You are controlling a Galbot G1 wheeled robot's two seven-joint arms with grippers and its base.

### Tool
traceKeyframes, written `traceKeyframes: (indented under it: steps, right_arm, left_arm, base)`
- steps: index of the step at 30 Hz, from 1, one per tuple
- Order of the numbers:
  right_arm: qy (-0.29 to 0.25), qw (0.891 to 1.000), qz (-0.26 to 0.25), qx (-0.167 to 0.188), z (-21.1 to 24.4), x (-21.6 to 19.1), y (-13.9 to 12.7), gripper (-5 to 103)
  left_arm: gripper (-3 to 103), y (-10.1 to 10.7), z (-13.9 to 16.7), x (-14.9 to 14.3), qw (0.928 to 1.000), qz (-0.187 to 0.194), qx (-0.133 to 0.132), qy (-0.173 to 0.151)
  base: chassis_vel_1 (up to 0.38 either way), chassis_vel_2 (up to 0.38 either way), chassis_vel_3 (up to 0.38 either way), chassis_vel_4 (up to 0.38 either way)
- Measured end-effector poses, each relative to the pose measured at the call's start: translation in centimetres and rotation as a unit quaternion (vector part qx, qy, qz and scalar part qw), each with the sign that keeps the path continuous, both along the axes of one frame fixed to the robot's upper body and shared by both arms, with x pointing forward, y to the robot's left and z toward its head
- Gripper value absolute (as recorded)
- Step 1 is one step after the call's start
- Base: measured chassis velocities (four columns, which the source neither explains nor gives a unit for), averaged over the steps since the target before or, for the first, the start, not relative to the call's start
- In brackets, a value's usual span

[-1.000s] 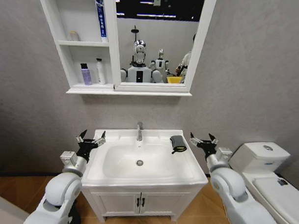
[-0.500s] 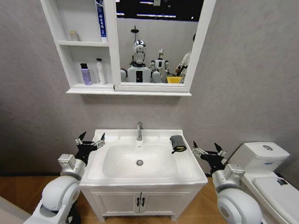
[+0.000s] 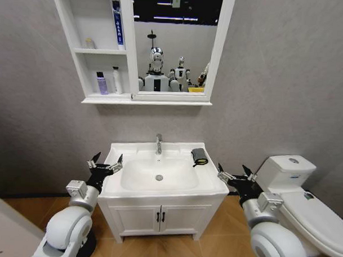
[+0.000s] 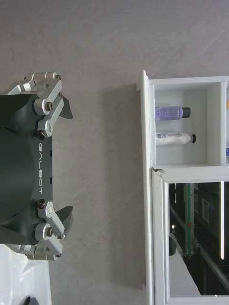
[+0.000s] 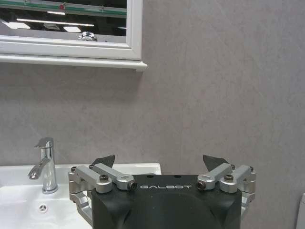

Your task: Move facial cleanser and shampoo from washbasin to cabinet, then wipe washbasin with towel.

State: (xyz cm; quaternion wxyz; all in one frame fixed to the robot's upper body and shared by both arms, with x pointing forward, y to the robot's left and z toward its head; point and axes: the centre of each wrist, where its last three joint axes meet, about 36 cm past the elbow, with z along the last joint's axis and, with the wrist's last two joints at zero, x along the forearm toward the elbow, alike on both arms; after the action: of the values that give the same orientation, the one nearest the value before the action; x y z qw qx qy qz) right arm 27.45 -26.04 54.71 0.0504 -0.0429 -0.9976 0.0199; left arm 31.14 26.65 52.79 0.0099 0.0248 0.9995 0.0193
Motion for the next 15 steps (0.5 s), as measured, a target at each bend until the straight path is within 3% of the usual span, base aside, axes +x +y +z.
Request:
traceKeyframes:
  steps: [15]
  right_arm:
    - [0.015,1.000,0.021,0.011,0.1,-0.9,0.6,100]
  left_arm:
    - [100,-0.4,0.5,-1.3,0.9999,0.009,-0.002,-0.007]
  base:
    - [0.333,-0.352,-0.337,0.333]
